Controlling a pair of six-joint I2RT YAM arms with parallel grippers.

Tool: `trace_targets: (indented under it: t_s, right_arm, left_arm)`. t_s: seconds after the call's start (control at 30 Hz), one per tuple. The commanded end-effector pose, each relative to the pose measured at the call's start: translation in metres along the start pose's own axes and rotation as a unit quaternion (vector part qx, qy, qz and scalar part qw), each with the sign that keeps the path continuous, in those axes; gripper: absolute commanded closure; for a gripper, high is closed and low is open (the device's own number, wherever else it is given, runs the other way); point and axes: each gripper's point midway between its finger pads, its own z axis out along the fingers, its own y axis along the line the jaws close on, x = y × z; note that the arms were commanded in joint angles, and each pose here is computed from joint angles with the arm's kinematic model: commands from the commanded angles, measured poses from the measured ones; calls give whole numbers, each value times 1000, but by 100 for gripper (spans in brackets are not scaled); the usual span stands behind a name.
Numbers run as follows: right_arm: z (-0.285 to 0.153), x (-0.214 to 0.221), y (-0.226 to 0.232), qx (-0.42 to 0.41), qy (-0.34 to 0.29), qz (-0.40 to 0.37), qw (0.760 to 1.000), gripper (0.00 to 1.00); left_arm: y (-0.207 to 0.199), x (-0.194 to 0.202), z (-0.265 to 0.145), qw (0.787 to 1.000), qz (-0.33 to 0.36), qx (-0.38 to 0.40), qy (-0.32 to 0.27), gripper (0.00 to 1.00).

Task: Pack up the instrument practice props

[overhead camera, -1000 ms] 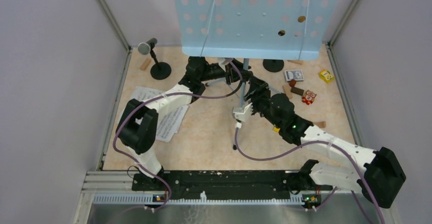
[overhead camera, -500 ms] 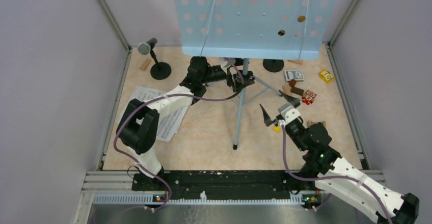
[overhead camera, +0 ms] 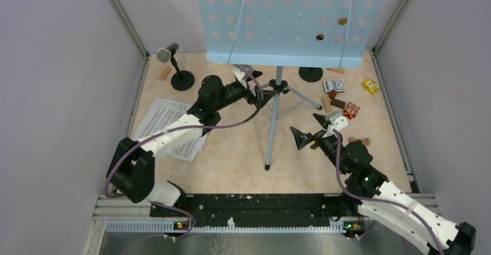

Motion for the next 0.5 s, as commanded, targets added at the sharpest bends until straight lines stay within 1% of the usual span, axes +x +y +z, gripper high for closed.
trace_targets:
  t_s: [0.0,0.1,0.2,0.3,0.37,0.47]
  right_arm:
    - [20,-14,5,-17,4,-15,1000,2]
    - [40,-13,-3,-30,19,-39,999,2]
    - [60,-20,-26,-18,9,-53,998,3]
    - [81,-21,-50,-3,12,-92,996,3]
    - [94,-16,-54,-23,27,-129,991,4]
    - [111,-11,-55,-55,41,-180,981,6]
  left_arm:
    - [2,-19,-35,997,-32,-65,-25,2]
    - [-9,-6,-53,996,-50,-71,-15,2]
    - [-22,16,-64,994,-81,-71,1,2]
    - [-39,37,-63,992,-101,-66,21,2]
    - [-51,48,-58,992,-108,-61,31,2]
    - [-58,60,-48,989,-125,-70,34,2]
